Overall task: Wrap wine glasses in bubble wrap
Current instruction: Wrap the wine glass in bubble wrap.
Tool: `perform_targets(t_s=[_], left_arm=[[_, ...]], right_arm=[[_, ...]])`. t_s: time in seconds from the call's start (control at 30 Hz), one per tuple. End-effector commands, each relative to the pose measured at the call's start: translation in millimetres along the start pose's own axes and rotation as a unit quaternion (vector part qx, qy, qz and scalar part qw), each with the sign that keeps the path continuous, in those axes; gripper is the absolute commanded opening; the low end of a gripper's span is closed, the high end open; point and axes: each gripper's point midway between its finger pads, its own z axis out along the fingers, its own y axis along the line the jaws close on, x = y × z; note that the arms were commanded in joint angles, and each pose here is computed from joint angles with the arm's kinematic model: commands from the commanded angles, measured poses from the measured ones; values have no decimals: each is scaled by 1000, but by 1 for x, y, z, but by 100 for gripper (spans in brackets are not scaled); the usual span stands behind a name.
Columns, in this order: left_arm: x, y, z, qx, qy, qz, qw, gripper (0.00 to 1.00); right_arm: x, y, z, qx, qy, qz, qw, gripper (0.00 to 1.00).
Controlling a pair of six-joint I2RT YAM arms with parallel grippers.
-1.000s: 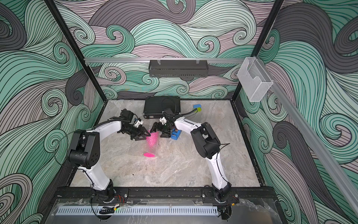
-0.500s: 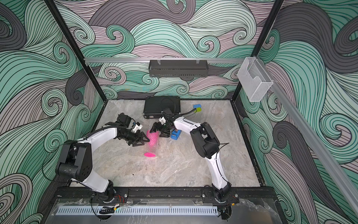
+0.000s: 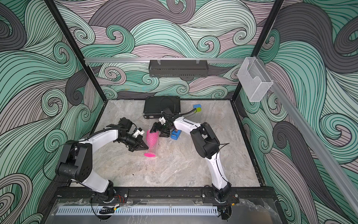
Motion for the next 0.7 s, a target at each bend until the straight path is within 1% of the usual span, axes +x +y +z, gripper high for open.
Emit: perform_targets(t_s=[0.0,0.13,0.17,0.2,0.23,0.27,0.3,0.33,0.43,0.47,0.53,0.6,0.67], left_arm=[[9,10,-1,-30,9,-15,999,0],[9,23,1,-60,13,-30,998,0],[10,25,1,-66,11,-31,997,2],[10,25,1,-66,10,-31,997,7],[10,25,2,-64,13,-31,997,18],[9,24,3,-59,16,-33,998,32],[8,22,2,-55,15,-32,998,40],[6,19,-1,-50,10,-27,998,46],[-2,1,-23,-47,-24,17,998,58],[-7,0,-31,-56,-39,25,997,61],[-21,4,-46,-73,-67,27,995,64],[-40,18,-64,-106,-99,18,989,66],[-60,38,-84,-152,-126,4,980,67]], right_arm=[[3,-23,-2,48,-6,10,999,85],[1,-24,-4,50,-2,14,999,84],[0,-23,-6,51,-4,13,999,84],[-1,-22,-7,52,-7,9,999,85],[-1,-23,-7,54,-8,7,998,84],[0,-24,-6,56,-7,7,998,84],[0,-24,-6,56,-6,8,998,84],[1,-25,-5,56,-3,10,998,84],[2,-26,-6,59,-5,9,998,84],[1,-25,-6,60,-6,6,998,84],[1,-25,-6,60,-7,6,998,84],[1,-27,-6,62,-5,9,998,84],[1,-25,-7,63,-7,8,998,84]])
